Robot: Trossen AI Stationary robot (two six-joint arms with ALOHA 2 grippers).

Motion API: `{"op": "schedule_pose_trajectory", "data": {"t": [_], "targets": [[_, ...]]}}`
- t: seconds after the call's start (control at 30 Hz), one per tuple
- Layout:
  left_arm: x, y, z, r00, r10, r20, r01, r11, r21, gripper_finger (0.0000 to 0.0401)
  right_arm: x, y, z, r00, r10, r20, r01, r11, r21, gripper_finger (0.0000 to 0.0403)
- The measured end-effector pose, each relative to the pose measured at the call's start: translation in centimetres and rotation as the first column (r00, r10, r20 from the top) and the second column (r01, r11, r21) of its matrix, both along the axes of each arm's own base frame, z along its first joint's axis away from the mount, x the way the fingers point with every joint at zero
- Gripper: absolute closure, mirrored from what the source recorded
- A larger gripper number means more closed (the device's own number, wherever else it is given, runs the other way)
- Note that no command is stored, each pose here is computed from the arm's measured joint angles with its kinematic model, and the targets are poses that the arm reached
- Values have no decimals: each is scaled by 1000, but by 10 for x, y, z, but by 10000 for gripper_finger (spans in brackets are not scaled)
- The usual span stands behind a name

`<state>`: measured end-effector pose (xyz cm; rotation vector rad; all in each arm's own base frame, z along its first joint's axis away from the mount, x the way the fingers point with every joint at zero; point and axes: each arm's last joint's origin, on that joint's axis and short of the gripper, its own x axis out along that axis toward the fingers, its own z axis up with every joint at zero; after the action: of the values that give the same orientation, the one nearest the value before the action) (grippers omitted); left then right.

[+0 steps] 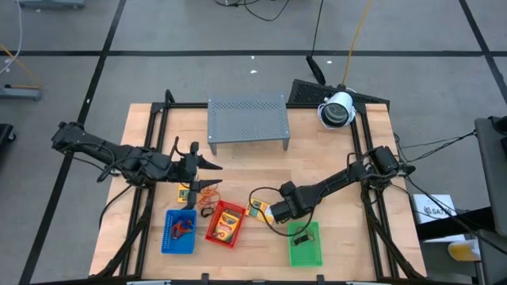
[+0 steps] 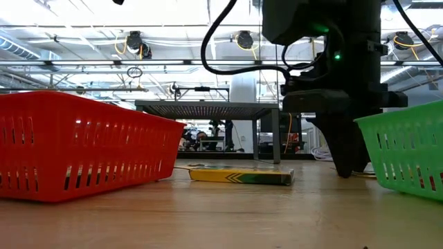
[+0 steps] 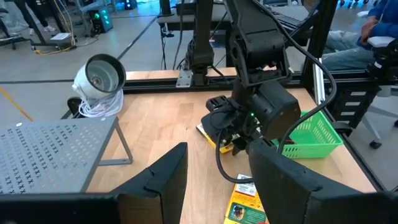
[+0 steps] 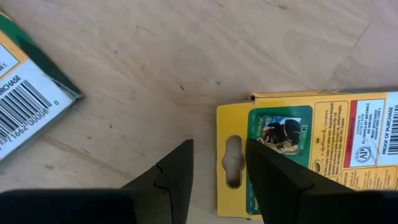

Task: Pick & Place Office Desk Supplies
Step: Put the right yellow crayon box into the red basket

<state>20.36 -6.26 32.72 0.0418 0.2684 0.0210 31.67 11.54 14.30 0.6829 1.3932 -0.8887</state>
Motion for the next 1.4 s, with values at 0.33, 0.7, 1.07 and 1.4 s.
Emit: {"op": "schedule_pose_trajectory", "data": {"t": [0.33,0.7,1.07,1.4], "targets": [[0,0,0,1000,0,1,0,1000,2,219,-3,1,-1,999,16,-42,-15,999,34,285],[0,0,1,1000,-4,14,3,1000,12,219,-3,1,3,1000,28,-12,-27,998,54,258],[0,0,2,1000,-4,16,4,1000,17,219,-5,0,19,998,28,49,-30,998,48,246],[1,0,2,1000,-3,18,3,1000,16,219,-9,-2,20,999,34,8,-34,999,32,245]]}}
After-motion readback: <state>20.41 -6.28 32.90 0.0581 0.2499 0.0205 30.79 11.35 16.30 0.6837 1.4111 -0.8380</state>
